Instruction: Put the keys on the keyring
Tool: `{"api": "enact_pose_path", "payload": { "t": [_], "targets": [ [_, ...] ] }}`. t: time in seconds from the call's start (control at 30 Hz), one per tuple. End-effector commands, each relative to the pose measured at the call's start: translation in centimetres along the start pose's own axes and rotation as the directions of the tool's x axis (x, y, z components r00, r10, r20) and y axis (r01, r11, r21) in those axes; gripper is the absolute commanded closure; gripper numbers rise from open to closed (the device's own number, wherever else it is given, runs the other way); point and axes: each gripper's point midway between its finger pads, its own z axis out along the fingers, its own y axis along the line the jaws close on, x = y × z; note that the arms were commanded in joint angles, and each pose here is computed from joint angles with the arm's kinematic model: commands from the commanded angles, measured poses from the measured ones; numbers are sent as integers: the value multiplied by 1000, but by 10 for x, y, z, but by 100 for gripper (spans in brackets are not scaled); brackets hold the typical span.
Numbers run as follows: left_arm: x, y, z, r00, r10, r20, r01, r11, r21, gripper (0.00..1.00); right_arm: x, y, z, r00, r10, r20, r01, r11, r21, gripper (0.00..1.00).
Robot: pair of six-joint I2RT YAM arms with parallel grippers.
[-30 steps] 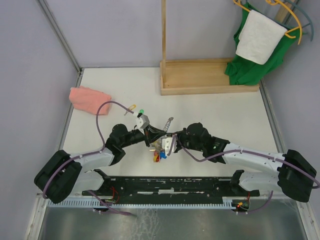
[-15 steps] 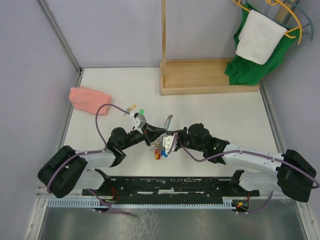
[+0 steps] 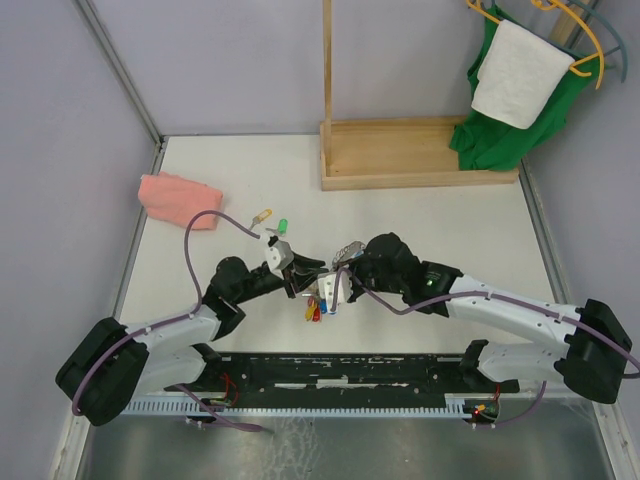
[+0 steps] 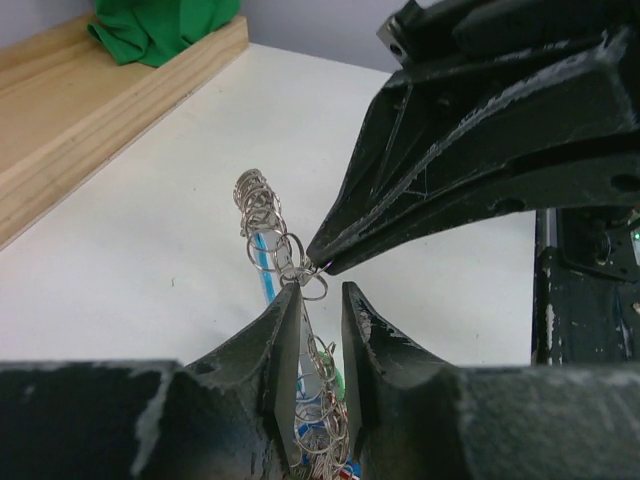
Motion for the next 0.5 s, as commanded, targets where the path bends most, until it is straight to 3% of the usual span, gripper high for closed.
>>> {"api": "enact_pose_path", "payload": {
  "t": [0.0,0.23,0.47],
  "targets": [
    [1,-7,5,988,151,-22,-148,984,96,70,-21,-18,-5,996,-70,47,71,997,-5,99],
    [12,-7,4,945,324,-43,-310,930,199,67,-18,-12,-8,990,-141,26,142,988,-60,99],
    [14,-5,10,909,415,-33,-386,871,304,66,-19,-11,-10,986,-167,24,168,980,-105,99]
  ]
}}
